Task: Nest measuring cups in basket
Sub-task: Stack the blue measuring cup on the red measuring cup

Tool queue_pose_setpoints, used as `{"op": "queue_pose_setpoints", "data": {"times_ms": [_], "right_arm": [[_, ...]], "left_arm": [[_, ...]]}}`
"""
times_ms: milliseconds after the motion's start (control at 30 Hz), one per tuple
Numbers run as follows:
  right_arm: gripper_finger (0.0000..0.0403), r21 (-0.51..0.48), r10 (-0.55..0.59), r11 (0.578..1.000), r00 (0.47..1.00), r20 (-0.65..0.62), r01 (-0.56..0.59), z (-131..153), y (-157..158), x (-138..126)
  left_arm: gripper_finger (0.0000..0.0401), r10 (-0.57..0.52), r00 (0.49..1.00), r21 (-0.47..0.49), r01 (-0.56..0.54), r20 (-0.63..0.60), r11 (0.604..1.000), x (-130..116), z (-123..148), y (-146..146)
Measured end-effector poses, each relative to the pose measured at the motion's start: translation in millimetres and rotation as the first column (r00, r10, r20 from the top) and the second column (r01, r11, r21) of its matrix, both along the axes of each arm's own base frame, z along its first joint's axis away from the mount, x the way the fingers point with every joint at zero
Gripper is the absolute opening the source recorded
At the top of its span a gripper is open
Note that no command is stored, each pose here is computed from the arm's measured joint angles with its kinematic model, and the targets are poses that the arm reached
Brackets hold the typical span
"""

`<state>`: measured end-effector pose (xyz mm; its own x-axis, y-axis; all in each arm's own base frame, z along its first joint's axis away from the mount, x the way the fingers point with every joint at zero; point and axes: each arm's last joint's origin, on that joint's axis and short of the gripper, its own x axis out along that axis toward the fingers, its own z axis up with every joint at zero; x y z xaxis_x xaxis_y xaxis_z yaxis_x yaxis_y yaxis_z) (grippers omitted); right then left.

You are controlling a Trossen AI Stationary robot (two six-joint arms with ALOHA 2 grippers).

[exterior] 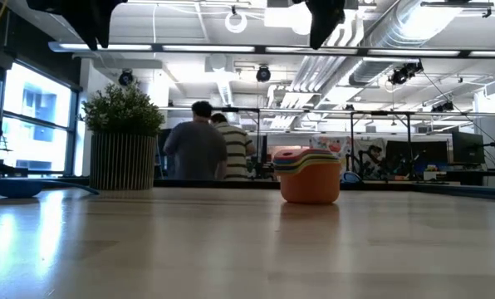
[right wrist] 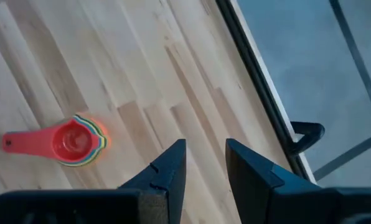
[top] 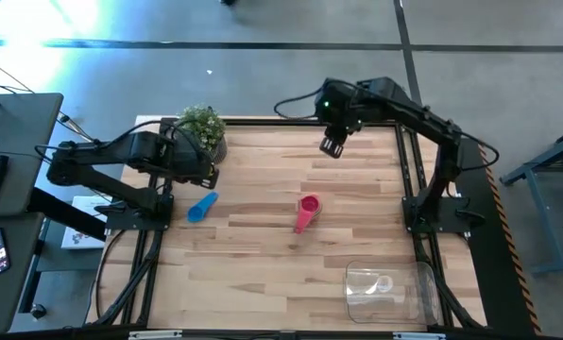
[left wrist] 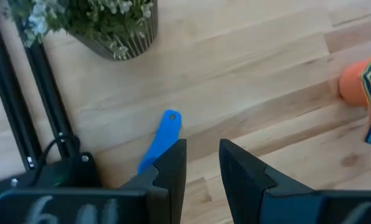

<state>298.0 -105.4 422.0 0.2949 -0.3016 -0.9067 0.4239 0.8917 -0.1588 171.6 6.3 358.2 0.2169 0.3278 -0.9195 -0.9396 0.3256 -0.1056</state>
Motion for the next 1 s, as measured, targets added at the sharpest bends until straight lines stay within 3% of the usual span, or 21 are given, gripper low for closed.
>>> {"op": "queue_pose_setpoints", "data": {"times_ms": [333, 667, 1000], "right_arm": [[0.0103, 0.046, 0.049, 0.998, 0.999, -0.001, -0.049, -1, -25, -9], [0.0103, 0.043, 0.097, 0.994, 0.995, -0.008, -0.097, -1, -25, -9], [0.0103, 0.042, 0.089, 0.995, 0.996, 0.0, -0.088, -1, -25, -8]], "left_arm": [[0.0085, -0.004, 0.984, -0.01, 0.002, -0.179, 1.0, 24, -33, -8], [0.0085, -0.021, 0.897, -0.117, -0.034, -0.441, 0.993, 9, -101, -10], [0.0085, -0.072, 0.893, -0.208, -0.024, -0.443, 0.978, 1, -154, -12]]}}
